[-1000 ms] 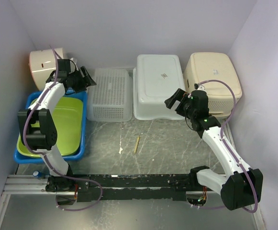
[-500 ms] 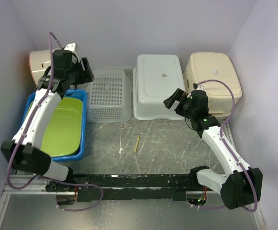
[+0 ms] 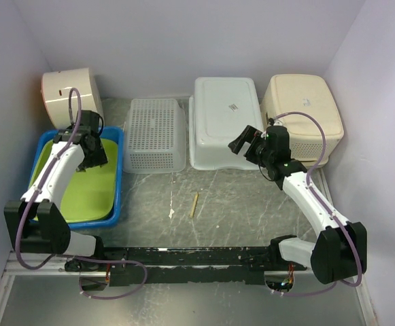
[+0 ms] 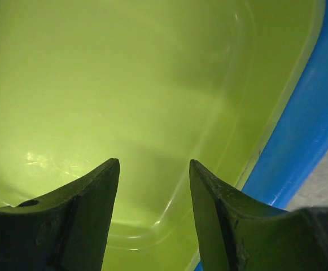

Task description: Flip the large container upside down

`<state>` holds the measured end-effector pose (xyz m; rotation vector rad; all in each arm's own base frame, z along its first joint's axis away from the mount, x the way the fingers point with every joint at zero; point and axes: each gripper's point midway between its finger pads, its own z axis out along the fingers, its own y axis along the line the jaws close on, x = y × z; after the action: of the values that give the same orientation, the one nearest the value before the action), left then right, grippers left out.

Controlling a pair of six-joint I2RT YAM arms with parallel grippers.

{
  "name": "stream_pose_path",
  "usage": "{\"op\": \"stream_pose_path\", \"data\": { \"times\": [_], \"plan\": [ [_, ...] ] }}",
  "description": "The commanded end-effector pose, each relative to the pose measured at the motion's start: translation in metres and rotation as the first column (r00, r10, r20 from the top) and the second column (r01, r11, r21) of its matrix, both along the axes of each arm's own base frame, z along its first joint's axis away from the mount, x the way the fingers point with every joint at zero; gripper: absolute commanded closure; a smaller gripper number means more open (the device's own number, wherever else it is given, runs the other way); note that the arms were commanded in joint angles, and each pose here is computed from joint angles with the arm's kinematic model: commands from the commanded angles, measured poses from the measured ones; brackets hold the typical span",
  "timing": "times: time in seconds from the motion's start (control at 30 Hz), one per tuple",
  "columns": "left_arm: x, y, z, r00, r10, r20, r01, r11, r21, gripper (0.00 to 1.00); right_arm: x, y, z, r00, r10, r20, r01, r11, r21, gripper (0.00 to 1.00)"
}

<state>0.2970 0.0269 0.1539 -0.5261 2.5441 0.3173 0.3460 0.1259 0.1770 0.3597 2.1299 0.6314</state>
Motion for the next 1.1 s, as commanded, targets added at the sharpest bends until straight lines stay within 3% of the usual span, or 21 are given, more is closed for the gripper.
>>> {"op": "stream_pose_path", "data": {
  "times": [0.0,0.2,0.3,0.37,0.43,0.47,0.5,0.7,0.87,0.97,1.07],
  "plan": [
    [-0.011,-0.013,-0.029,0.994,-0.025,-0.110,0.017,0.997,-0.074,0.36,0.009,0.005,0.024,0.997,0.007,0.076,-0.009,1.000,0.021,0.00],
    [-0.005,0.000,-0.012,0.998,0.066,-0.008,-0.066,0.996,-0.064,0.39,0.007,0.004,0.019,0.998,0.012,0.065,-0.012,1.000,0.012,0.00],
    [-0.001,0.035,0.026,0.990,0.120,0.070,-0.128,0.984,0.123,0.39,0.005,0.001,0.018,0.999,-0.011,0.051,0.010,1.000,0.011,0.00],
    [-0.003,0.064,0.049,0.980,0.188,0.069,-0.200,0.938,0.283,0.38,0.006,0.000,0.021,0.998,-0.024,0.059,0.023,1.000,0.018,0.00],
    [0.010,0.075,0.061,0.972,0.220,0.087,-0.236,0.913,0.332,0.37,0.008,0.002,0.023,0.998,-0.020,0.067,0.018,0.999,0.028,0.00],
    [0.022,0.073,0.060,0.975,0.200,0.098,-0.220,0.927,0.303,0.13,0.010,0.003,0.025,0.997,-0.012,0.070,0.010,1.000,0.030,0.00],
    [0.031,0.074,0.057,0.974,0.202,0.102,-0.222,0.940,0.260,0.00,0.011,0.005,0.025,0.998,-0.001,0.065,-0.001,1.000,0.028,0.00],
    [0.048,0.091,0.053,0.925,0.287,0.248,-0.296,0.955,-0.002,0.01,0.012,0.009,0.028,0.998,0.029,0.053,-0.029,1.000,0.005,0.00],
    [0.036,0.083,0.071,0.915,0.264,0.306,-0.264,0.964,-0.044,0.01,0.004,0.065,0.049,0.968,0.199,0.155,-0.205,0.978,0.025,0.00],
    [0.038,0.059,0.082,0.924,0.193,0.329,-0.155,0.978,-0.138,0.01,-0.020,0.141,0.069,0.865,0.417,0.279,-0.420,0.906,-0.052,0.00],
    [0.040,0.037,0.105,0.916,0.140,0.376,-0.059,0.974,-0.220,0.01,-0.052,0.219,0.079,0.691,0.632,0.351,-0.629,0.765,-0.140,0.01]
  ]
}}
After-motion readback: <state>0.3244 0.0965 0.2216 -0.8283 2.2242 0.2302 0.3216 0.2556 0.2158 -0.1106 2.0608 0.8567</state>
